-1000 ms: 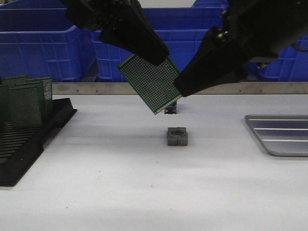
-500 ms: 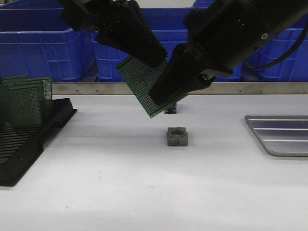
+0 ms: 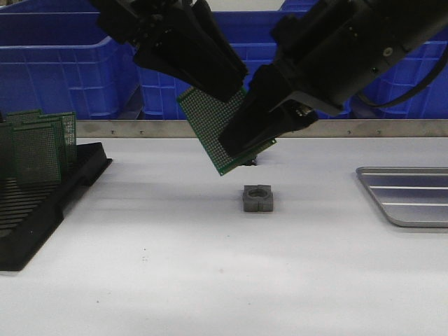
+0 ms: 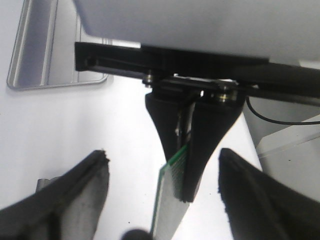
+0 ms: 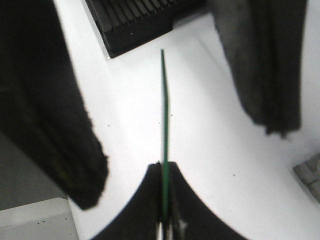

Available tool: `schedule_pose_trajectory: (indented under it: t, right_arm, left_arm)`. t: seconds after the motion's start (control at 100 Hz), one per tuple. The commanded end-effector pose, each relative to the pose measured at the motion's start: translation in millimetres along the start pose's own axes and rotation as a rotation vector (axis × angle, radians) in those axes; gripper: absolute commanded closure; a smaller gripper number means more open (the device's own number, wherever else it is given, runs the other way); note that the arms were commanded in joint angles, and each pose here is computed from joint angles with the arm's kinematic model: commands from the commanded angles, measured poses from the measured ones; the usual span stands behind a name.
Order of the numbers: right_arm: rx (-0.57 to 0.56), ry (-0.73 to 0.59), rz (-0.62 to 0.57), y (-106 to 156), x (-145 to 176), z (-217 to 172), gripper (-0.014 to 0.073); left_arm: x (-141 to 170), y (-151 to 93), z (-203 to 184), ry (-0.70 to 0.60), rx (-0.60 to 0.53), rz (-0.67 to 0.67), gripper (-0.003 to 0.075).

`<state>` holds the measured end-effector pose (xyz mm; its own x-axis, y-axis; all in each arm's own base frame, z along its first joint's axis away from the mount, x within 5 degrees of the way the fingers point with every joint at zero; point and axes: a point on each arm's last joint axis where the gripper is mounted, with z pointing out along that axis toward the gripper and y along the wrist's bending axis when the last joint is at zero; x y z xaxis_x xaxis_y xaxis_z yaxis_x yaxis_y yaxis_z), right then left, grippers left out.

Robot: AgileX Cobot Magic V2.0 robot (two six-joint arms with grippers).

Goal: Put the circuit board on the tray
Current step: 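Move the right gripper to the held board and grasp its edge, then carry the board with the right gripper and lower it onto the tray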

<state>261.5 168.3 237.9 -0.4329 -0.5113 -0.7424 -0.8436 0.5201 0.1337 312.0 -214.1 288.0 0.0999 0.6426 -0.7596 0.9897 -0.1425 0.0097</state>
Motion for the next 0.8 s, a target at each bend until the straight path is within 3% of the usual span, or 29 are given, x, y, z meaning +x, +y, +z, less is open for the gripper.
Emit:
schedule_pose_trajectory:
  t: [0.0, 0.26, 0.55, 0.67, 0.79]
  right_arm:
    - [0.022, -0.050, 0.077, -6.3, -3.6, -12.7, 0.0708]
    - [0.150, -0.020, 0.258, -51.4, 38.0, -34.6, 0.0708]
    - [0.460, -0.082, 0.583, -127.2, 86.6, -84.9, 0.0699]
    - [0.506, -0.097, 0.706, -145.3, 106.0, -88.6, 0.0614]
    - [0.512, -0.078, 0.732, -151.9, 114.0, -84.0, 0.0389]
  left_arm:
    - [-26.8, -6.0, -18.9, -0.093, -0.061, 0.026, 0.0181]
    - [-26.8, -4.8, -19.0, -0.093, -0.073, 0.025, 0.0185]
    - [-26.8, -4.8, -19.0, -0.093, -0.073, 0.023, 0.0185]
    - [-26.8, -4.8, -19.0, -0.093, -0.073, 0.021, 0.0185]
    - [-26.8, -4.8, -19.0, -0.093, -0.073, 0.021, 0.0185]
